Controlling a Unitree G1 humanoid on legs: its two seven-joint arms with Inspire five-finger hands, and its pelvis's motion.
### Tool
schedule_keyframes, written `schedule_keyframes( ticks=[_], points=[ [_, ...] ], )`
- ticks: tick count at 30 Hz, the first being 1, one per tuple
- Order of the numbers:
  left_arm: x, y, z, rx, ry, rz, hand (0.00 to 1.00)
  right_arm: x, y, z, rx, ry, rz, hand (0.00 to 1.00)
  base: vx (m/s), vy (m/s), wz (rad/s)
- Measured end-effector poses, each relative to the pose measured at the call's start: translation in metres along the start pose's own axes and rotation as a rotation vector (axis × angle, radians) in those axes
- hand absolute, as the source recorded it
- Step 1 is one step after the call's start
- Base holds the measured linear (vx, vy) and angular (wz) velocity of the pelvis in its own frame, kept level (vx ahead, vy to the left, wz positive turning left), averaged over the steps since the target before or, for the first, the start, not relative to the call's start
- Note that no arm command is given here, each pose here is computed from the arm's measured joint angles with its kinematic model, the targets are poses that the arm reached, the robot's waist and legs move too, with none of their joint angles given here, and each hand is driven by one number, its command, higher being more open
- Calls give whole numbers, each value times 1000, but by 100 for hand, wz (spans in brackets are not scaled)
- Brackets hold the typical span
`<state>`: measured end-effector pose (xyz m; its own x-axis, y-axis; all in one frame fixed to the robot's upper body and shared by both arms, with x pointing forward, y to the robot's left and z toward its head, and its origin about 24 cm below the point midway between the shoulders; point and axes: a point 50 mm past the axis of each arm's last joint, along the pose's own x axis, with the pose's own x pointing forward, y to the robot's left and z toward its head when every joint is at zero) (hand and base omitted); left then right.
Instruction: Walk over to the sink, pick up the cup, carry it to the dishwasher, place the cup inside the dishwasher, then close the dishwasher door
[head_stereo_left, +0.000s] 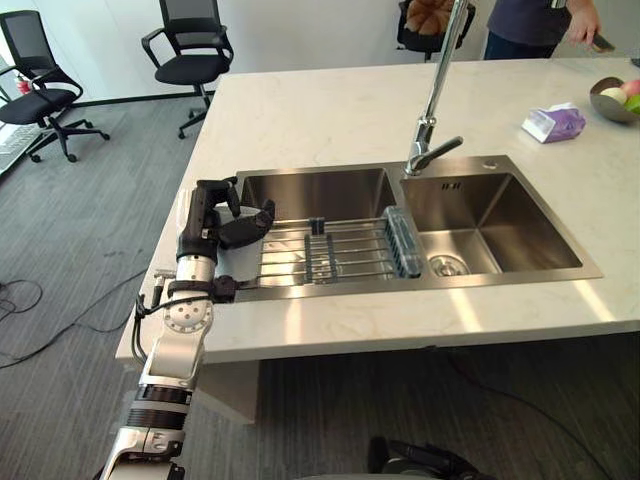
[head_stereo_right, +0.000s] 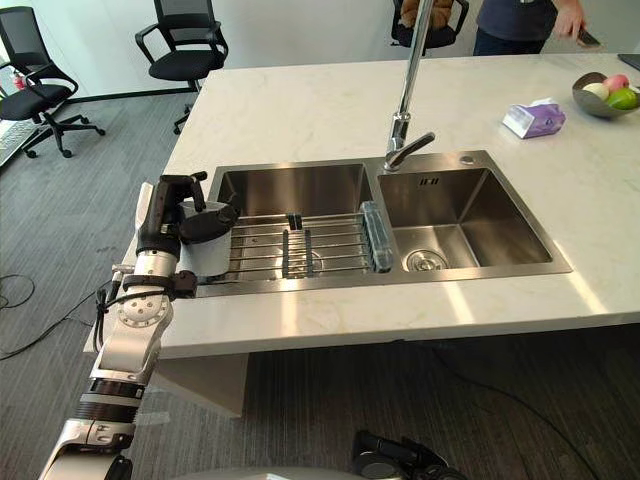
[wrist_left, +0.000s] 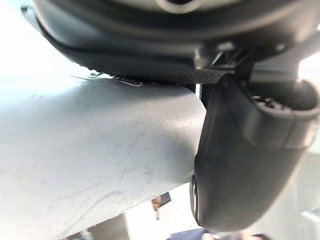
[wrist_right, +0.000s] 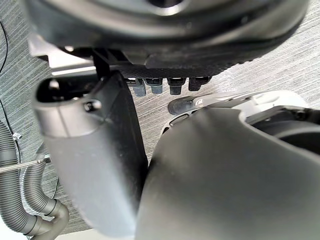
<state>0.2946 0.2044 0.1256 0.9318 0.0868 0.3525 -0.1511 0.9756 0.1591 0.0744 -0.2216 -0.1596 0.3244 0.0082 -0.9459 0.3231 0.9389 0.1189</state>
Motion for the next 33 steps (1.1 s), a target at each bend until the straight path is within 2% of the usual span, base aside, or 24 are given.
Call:
schedule_keyframes(
  ticks=[5,9,13,18,25,28,33],
  points=[
    [-8,-9,31,-157,-191,90,0,-1,0,-12,47,10,-7,100,-35,19,5],
    [-23,0,56,-216,-368,227,0,-3,-3,-23,66,27,-17,100,-69,0,2],
    [-35,18,75,-187,-513,401,0,-4,-5,-29,76,29,-25,100,-79,-12,11],
    [-59,40,93,-54,-647,587,0,-6,-8,-35,46,44,-38,100,-40,-18,15],
    [-86,68,85,205,-596,736,0,-6,-9,-33,-38,52,-47,100,-24,-13,37],
    [-99,73,78,248,-520,750,0,-6,-11,-35,-69,70,-57,100,6,-6,130],
    [-109,76,77,248,-497,794,0,-4,-11,-39,-75,105,-59,100,-30,21,173]
  ],
)
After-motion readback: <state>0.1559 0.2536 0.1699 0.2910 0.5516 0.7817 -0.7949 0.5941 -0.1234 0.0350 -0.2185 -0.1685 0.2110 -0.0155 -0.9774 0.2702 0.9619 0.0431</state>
